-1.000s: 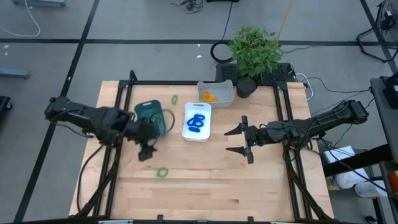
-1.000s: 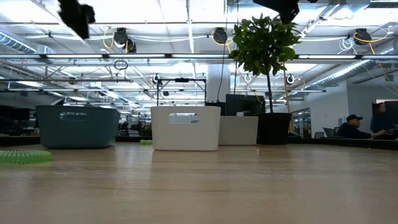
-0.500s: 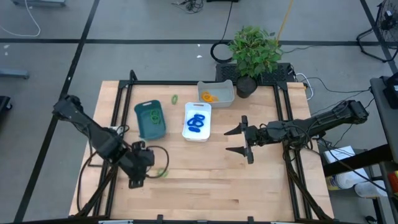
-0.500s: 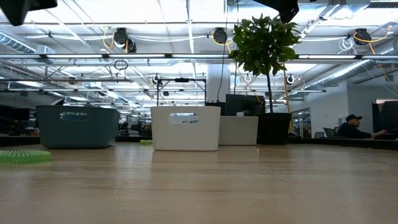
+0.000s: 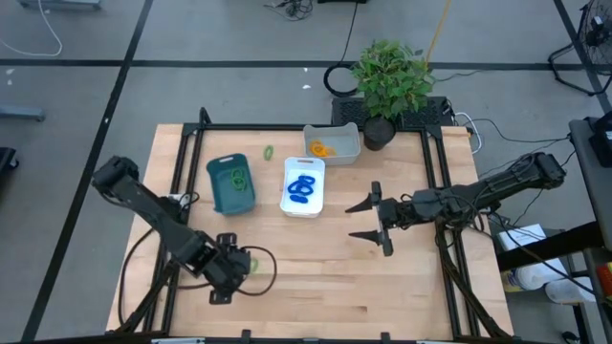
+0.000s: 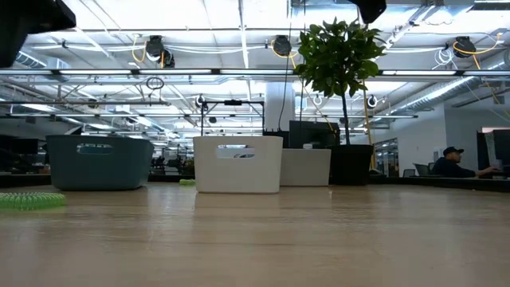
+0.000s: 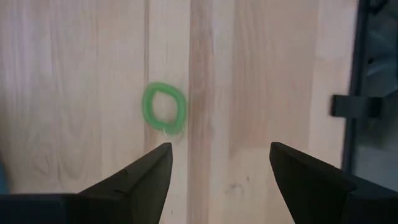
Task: Sort spring keychains
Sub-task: Put the green spring keychain into the blue bin
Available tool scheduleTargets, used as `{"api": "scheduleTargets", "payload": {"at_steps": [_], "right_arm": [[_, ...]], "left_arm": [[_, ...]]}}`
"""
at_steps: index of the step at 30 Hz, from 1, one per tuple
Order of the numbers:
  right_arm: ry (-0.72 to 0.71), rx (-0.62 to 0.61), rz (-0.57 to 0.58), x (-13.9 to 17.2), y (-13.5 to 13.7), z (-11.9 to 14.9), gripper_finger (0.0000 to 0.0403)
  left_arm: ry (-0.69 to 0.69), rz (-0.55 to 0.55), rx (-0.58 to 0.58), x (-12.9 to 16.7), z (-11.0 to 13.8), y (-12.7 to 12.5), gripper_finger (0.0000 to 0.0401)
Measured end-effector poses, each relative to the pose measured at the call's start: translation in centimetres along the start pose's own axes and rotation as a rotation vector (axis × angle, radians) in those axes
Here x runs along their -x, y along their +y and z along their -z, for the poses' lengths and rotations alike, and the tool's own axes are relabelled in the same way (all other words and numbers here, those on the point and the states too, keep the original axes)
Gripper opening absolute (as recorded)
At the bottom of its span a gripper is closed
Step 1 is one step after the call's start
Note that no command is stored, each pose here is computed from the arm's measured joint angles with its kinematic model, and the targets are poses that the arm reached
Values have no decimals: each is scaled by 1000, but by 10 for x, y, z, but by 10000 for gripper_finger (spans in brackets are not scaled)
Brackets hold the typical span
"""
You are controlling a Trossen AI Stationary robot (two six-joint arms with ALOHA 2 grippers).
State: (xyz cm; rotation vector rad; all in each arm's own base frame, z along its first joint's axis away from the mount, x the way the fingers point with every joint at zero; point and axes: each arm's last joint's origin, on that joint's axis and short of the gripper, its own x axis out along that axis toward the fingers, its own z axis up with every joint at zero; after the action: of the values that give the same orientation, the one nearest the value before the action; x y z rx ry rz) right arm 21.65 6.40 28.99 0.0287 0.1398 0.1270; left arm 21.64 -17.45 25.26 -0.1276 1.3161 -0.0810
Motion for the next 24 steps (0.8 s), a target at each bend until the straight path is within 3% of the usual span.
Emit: {"api": "scheduleTargets", "payload": {"at_steps": [8, 13, 24], "right_arm": [[1, 12, -23, 1, 6, 0, 267], [1, 36, -36, 2, 9, 1, 267], [2, 42, -55, 2, 13, 1, 267]], "left_arm": [[8, -19, -28, -38, -17, -6, 273], [74, -72, 24, -62, -21, -3, 273], [191, -136, 12, -98, -24, 5, 273]]}}
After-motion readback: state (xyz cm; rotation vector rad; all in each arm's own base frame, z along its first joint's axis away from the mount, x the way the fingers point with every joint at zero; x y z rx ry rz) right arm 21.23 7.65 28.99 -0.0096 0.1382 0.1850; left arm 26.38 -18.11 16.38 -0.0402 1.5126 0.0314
